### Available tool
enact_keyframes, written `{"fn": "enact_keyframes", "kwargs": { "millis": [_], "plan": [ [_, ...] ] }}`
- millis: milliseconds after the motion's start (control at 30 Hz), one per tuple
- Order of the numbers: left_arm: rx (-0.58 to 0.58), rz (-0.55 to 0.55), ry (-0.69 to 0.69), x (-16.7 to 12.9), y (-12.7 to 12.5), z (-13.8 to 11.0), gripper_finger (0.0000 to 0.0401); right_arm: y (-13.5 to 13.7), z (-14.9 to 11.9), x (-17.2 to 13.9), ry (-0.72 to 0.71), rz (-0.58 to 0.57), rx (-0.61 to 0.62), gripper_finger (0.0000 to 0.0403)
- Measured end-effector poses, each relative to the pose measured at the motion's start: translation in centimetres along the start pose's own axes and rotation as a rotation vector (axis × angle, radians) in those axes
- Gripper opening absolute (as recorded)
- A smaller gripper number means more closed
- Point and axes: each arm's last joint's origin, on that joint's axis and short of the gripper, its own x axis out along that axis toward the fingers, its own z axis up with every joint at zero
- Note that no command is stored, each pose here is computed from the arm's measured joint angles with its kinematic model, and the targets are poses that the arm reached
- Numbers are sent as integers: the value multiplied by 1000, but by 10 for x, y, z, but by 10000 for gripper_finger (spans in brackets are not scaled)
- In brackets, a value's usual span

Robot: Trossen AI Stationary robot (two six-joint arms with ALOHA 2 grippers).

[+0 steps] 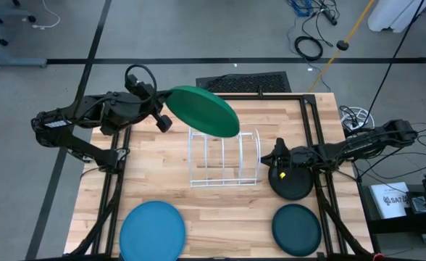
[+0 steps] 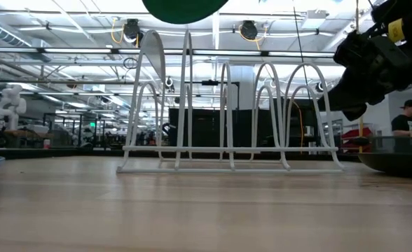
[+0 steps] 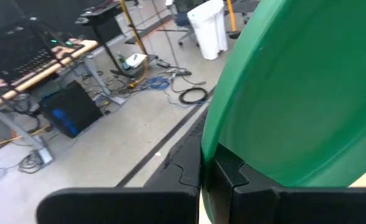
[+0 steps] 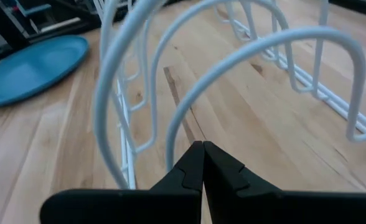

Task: Sort dishes
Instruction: Put the green plate into the dish rack

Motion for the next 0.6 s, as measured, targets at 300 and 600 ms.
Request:
{"fn": "enact_keyframes", "kwargs": {
  "millis": [300, 600],
  "plan": [
    [1, -26, 0, 0, -1, 0, 10, -3, -8, -1, 87, -15, -49, 0],
    [1, -37, 0, 0, -1, 0, 10, -8, -5, -12, 74, -84, -153, 0]
  ]
}}
